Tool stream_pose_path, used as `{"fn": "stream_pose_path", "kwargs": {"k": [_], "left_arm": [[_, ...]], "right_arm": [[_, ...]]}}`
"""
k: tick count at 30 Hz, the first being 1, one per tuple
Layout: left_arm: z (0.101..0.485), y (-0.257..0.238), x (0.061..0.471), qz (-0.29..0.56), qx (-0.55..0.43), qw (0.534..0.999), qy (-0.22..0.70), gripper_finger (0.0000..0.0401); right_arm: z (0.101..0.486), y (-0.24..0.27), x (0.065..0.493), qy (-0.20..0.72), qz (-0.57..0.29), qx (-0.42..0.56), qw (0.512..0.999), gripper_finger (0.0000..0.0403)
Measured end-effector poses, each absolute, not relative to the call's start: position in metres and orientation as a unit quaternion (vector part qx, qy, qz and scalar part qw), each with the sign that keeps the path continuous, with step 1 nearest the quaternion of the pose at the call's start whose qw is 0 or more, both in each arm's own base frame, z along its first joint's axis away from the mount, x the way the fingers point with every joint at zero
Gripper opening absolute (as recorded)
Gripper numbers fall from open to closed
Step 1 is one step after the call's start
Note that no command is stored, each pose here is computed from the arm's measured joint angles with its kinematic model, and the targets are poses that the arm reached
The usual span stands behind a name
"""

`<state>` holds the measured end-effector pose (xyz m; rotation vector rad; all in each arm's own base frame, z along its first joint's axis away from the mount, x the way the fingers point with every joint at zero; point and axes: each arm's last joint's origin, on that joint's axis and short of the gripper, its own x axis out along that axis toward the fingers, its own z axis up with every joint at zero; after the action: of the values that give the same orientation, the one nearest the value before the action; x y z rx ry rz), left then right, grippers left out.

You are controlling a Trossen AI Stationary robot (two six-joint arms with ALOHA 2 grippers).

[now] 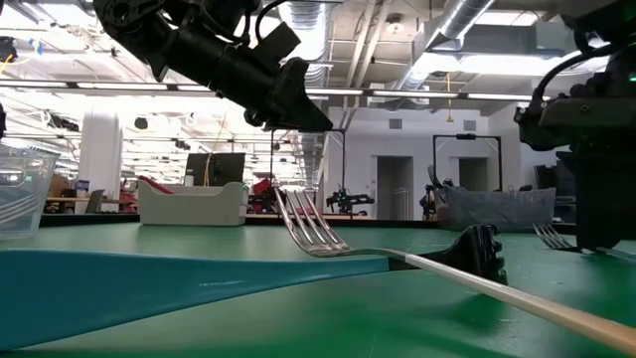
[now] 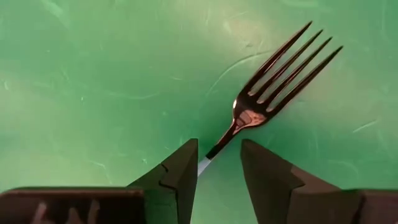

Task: Sort silverware by color (type)
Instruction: Put the blue fork into the black bin

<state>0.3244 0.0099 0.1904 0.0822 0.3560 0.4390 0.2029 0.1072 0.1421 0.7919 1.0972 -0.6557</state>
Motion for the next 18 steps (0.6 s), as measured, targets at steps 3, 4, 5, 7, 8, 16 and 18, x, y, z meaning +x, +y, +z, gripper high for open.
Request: {"fn": "stream_pose_path", "kwargs": {"k": [3,4,5,7,8,16,18], "left_arm": [[0.19,0.01,0.324,0.216,0.041,0.959,0.176,0.0087],[0.19,0.01,0.324,0.216,0.041,0.959,0.176,0.0087],[0.19,0.01,0.324,0.216,0.041,0.959,0.176,0.0087],[0.19,0.01,0.324,0.216,0.042,0.959,0.177,0.0087],[0.19,0.01,0.324,0.216,0.043,0.959,0.177,0.0087],[0.19,0.01,0.324,0.217,0.041,0.959,0.176,0.0087],[0.19,0.01,0.324,0.217,0.04,0.959,0.176,0.0087]], "right_arm": [[0.137,0.111,0.205,0.499,-0.305,0.361,0.726,0.0152],[0.136,0.111,0.205,0.499,-0.306,0.36,0.726,0.0152],[0.136,0.111,0.205,0.501,-0.305,0.359,0.726,0.0151],[0.136,0.11,0.206,0.505,-0.302,0.356,0.726,0.0145],[0.137,0.109,0.206,0.506,-0.3,0.355,0.727,0.014],[0.137,0.094,0.206,0.539,-0.293,0.304,0.728,0.0055],[0.137,0.089,0.207,0.55,-0.286,0.291,0.729,0.0032]]}}
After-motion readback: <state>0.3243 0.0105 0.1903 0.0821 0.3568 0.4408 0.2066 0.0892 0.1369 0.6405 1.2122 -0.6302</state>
